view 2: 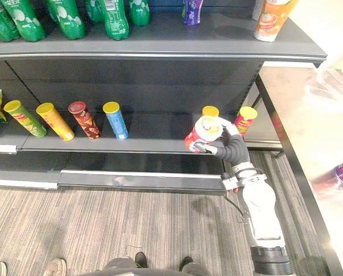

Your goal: Put the gum and the chips on the shelf.

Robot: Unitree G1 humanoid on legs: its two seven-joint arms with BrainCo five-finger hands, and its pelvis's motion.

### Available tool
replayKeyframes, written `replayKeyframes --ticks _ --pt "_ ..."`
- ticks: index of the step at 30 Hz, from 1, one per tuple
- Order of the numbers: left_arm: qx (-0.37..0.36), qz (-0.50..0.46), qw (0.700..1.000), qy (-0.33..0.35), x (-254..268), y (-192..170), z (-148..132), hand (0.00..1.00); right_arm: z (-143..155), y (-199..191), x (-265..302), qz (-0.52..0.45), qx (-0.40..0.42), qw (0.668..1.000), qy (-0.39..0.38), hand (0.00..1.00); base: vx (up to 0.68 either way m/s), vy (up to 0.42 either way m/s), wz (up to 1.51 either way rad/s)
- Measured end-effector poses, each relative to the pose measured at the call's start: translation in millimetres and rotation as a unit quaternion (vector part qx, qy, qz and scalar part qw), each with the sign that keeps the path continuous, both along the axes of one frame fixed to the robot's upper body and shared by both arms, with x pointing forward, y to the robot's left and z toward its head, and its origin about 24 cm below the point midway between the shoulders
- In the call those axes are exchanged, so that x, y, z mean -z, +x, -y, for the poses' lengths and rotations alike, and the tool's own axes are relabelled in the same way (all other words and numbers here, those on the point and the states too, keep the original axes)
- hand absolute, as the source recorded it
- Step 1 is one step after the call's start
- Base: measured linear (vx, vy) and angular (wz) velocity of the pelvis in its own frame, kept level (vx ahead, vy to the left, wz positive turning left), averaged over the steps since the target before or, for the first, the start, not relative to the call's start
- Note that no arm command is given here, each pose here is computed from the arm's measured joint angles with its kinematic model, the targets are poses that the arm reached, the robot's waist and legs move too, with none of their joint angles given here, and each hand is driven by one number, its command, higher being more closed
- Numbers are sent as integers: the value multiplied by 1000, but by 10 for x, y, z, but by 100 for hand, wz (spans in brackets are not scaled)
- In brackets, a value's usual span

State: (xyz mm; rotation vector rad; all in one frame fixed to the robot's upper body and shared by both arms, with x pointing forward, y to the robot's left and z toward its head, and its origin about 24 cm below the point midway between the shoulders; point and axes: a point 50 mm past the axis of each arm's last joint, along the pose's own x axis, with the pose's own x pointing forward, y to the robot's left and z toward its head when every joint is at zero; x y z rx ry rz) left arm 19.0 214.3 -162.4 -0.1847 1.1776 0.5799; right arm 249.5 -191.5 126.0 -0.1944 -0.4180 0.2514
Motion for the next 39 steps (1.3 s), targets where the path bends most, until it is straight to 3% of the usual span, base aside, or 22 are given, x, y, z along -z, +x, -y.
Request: replayKeyframes --ticks 9,24,39 --pt "16 -2 1000 1 -2 0 -4 0 205 -45 52 -9 59 998 12 100 -80 21 -34" --pt "36 -6 999 -2 1 25 -22 0 208 -34 44 -10 61 998 14 100 18 16 -10" --pt "72 -15 997 1 -7 26 -74 0 -158 701 -648 30 -14 999 -43 100 -25 -10 1"
